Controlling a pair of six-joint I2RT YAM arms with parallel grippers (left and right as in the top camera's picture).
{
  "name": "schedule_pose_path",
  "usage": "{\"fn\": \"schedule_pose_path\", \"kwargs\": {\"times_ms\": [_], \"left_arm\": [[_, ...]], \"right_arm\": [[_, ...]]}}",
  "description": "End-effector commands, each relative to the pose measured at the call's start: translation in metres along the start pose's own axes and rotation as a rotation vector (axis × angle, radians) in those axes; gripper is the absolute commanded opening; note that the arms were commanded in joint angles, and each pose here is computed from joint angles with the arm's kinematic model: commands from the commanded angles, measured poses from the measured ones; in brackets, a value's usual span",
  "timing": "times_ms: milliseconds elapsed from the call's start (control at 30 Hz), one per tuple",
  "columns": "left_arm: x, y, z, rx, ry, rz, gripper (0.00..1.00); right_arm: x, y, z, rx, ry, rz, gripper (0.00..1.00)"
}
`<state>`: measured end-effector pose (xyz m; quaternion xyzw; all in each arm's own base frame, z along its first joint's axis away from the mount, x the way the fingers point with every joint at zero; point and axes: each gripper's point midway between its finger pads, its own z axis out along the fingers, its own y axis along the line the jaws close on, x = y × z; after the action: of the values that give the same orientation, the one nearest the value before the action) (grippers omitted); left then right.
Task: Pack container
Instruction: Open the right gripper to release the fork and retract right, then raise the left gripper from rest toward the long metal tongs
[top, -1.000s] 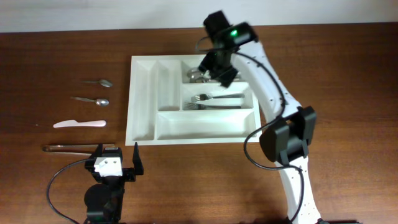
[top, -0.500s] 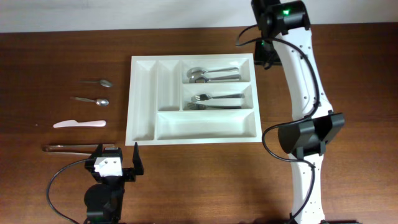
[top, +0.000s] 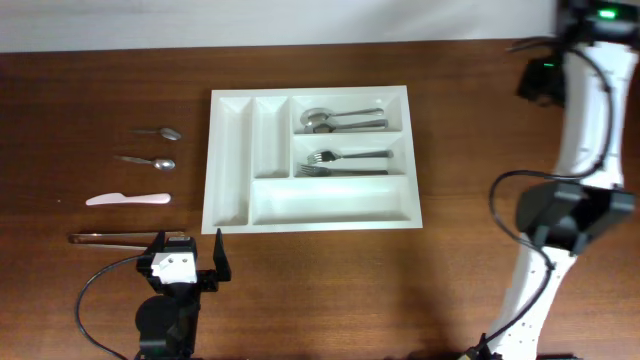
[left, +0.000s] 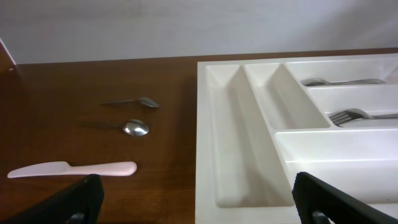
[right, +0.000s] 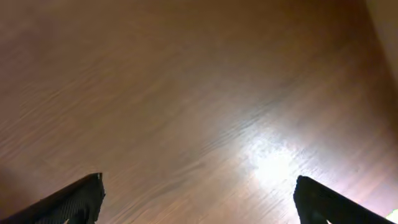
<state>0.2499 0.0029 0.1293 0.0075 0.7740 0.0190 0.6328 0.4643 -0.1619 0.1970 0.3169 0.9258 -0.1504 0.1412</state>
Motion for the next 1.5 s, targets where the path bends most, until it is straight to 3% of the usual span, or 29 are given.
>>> {"fn": "schedule_pose_path", "kwargs": {"times_ms": [0, 167, 533, 833, 1233, 1300, 1467], "left_arm": [[0.0, -0.002, 0.0, 0.014, 0.0, 0.012, 0.99], [0.0, -0.002, 0.0, 0.014, 0.0, 0.012, 0.99], [-0.004, -0.002, 0.0, 0.009, -0.016, 0.011, 0.99], [-0.083, 0.022, -0.026, -0.102, -0.143, -0.124, 0.99], [-0.141, 0.057, -0.072, -0.295, -0.028, -0.155, 0.99], [-0.144, 0.054, -0.072, -0.279, -0.018, -0.209, 0.99], [-0.158, 0.017, -0.068, -0.051, -0.042, -0.26, 0.99]], "right_arm": [[-0.009, -0.031, -0.001, -0.129, 0.042, 0.119, 0.99], [-0.012, -0.055, 0.007, -0.206, 0.085, 0.201, 0.99], [-0.01, -0.054, 0.007, -0.256, 0.106, 0.18, 0.99], [-0.01, -0.054, 0.007, -0.256, 0.105, 0.181, 0.99], [-0.01, -0.054, 0.007, -0.256, 0.105, 0.181, 0.99], [-0.01, -0.054, 0.007, -0.256, 0.105, 0.181, 0.99], [-0.01, -0.054, 0.007, -0.256, 0.105, 0.181, 0.99]]}}
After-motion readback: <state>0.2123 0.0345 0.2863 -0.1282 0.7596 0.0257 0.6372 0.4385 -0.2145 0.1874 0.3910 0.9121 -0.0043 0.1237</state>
